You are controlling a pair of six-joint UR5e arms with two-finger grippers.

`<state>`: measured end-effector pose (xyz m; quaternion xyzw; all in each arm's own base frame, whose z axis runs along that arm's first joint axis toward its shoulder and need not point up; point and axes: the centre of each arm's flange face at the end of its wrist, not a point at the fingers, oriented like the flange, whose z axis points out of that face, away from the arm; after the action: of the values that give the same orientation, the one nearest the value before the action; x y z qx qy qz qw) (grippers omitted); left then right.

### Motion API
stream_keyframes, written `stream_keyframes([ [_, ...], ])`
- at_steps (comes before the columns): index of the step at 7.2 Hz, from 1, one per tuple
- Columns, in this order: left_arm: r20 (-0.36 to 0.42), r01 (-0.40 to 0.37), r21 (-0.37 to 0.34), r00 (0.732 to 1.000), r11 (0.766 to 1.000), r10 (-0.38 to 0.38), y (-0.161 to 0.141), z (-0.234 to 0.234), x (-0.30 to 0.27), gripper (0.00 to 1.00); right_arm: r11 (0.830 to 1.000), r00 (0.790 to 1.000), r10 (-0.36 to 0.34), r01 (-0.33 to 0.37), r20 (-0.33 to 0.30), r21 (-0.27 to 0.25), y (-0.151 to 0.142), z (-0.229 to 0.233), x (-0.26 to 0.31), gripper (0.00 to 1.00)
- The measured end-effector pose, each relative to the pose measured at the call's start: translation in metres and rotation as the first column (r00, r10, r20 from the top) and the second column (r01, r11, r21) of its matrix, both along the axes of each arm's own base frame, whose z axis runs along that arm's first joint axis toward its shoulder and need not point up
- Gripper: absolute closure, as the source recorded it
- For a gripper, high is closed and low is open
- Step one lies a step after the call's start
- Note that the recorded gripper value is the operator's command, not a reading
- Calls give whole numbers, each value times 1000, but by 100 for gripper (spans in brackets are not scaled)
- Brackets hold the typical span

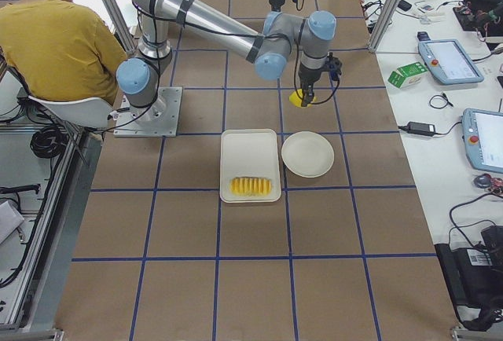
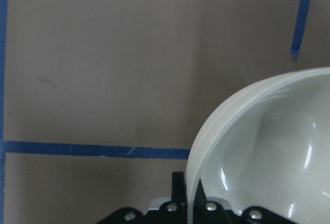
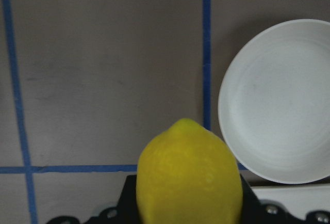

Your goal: Place bowl and put lemon in it

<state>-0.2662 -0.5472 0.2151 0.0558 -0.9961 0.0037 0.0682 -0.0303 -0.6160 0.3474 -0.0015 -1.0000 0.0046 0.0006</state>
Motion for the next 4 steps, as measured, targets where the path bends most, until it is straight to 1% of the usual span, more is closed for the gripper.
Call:
stream_keyframes([
  [1,0,2,-9,1000,1000,-2,-1,-5,-4,1,1000,999,-24,24,28,-10,4,10,49,100],
  [3,-3,16,-43,1000,999,-16,-7,2,-2,1,998,997,-54,55,49,-12,15,14,144,100],
  [4,-1,37,-84,999,996,-38,-15,22,14,0,998,997,-61,62,54,-9,22,13,180,100],
])
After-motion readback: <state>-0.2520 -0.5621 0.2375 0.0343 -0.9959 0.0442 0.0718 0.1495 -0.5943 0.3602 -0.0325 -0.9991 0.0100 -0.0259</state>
